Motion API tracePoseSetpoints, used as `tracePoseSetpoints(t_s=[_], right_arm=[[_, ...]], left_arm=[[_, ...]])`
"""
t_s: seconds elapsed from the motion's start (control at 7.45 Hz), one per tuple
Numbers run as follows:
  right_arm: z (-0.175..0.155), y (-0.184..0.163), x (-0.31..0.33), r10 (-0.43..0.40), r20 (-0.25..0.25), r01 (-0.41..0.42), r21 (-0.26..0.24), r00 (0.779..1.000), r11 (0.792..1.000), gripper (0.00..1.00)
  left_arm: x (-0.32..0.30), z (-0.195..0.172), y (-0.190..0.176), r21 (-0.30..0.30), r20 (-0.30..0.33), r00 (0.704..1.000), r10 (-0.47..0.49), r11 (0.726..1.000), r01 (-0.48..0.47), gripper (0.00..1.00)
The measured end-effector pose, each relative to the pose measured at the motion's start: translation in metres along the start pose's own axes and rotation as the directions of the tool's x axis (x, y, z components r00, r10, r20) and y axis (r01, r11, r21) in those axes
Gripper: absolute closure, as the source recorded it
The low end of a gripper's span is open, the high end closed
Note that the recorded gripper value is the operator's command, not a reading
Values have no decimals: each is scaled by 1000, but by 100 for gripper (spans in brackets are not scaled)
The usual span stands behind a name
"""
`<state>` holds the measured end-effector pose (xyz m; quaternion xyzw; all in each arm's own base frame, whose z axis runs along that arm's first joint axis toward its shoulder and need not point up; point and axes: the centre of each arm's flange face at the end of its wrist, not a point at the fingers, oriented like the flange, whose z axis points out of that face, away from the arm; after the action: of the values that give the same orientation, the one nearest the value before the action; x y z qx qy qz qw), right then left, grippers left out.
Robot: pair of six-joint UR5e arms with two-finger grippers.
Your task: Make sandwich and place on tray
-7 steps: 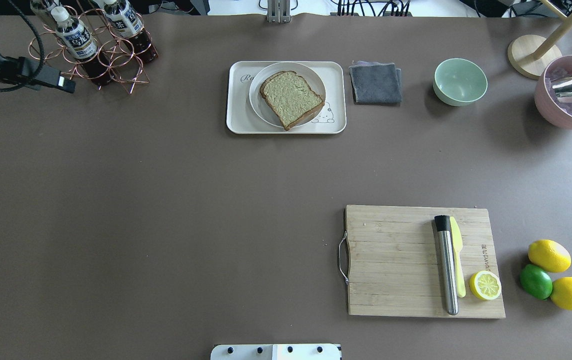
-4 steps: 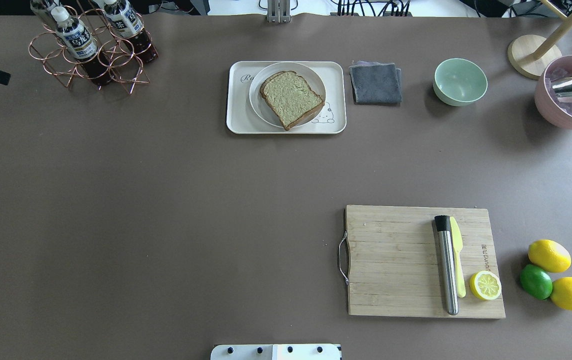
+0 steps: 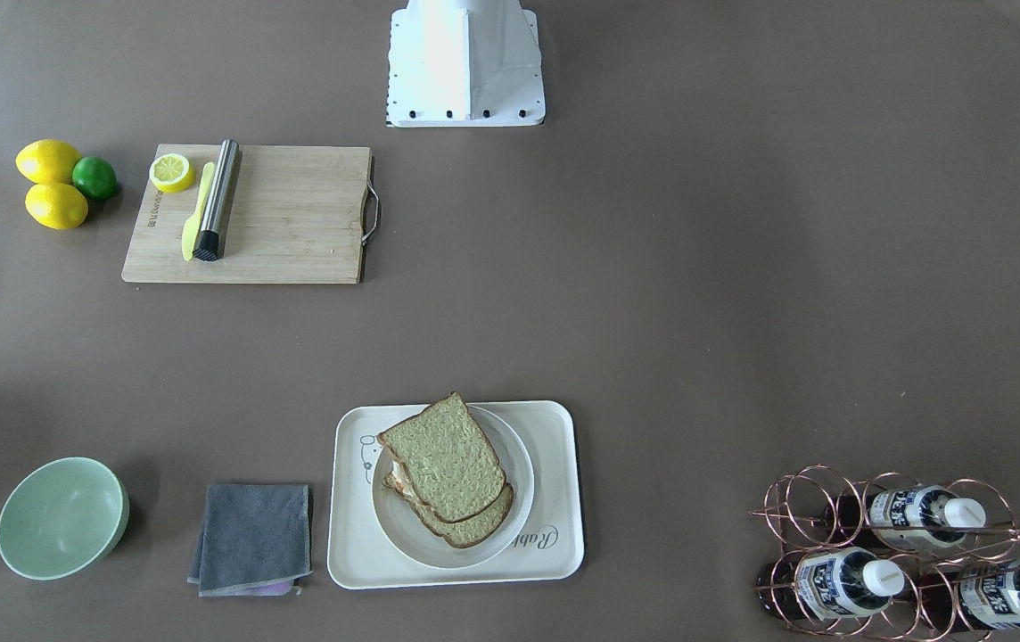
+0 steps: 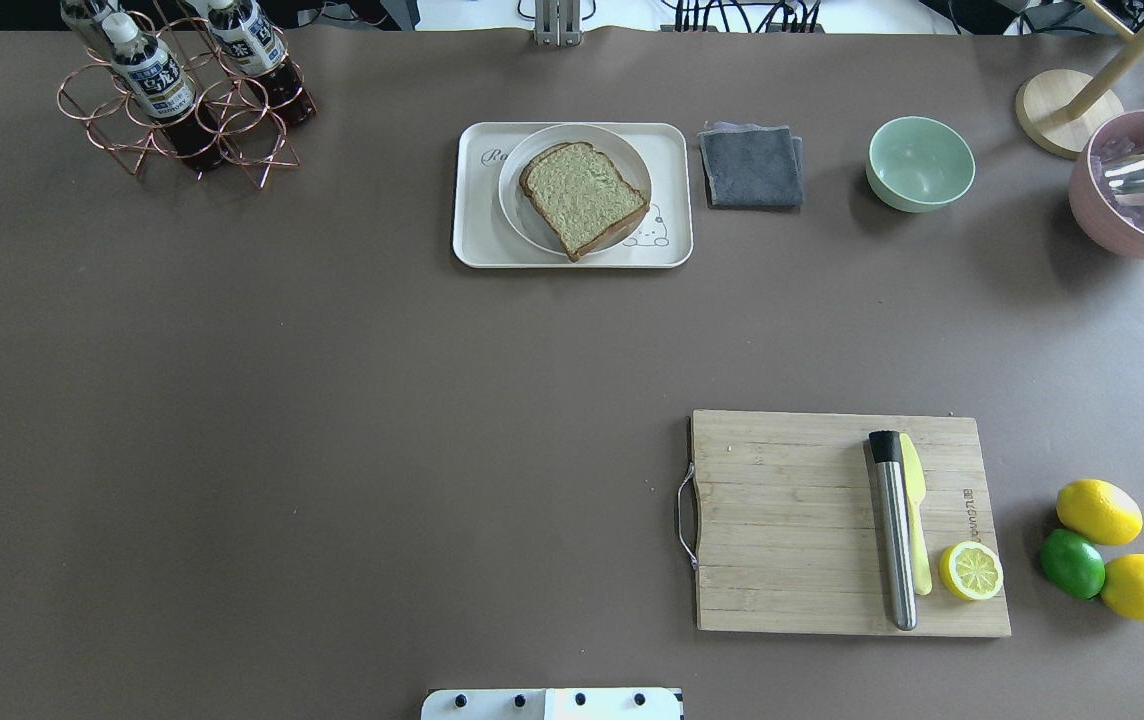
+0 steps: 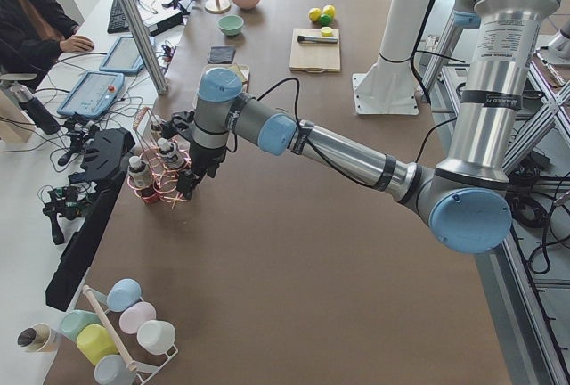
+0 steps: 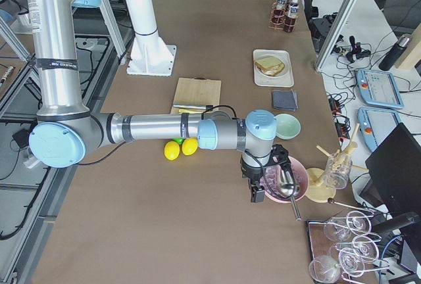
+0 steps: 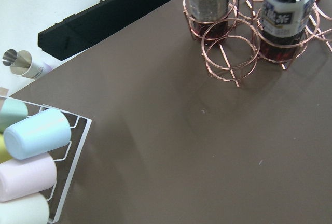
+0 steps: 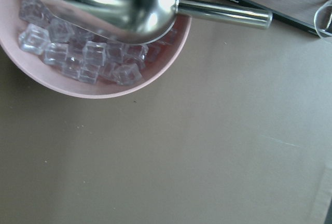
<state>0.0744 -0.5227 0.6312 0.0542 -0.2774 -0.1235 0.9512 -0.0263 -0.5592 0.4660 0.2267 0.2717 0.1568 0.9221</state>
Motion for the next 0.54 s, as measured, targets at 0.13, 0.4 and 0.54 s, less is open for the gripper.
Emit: tracePoseSetpoints(t_s=[0.13, 0.4, 0.54], right_arm=[[-9, 5, 18, -34, -54, 31, -57, 998, 998, 0], [-18, 25, 41, -12, -33, 9, -101, 999, 995, 0], [-17, 33, 42, 18, 27, -16, -102, 999, 995, 0]], left_arm=[[-17, -4, 11, -39, 30, 999, 25, 999, -24, 2], [-38, 1, 44, -145, 29, 1000, 5, 989, -1, 2], [-42, 9, 70, -172, 9, 1000, -21, 985, 22, 2]])
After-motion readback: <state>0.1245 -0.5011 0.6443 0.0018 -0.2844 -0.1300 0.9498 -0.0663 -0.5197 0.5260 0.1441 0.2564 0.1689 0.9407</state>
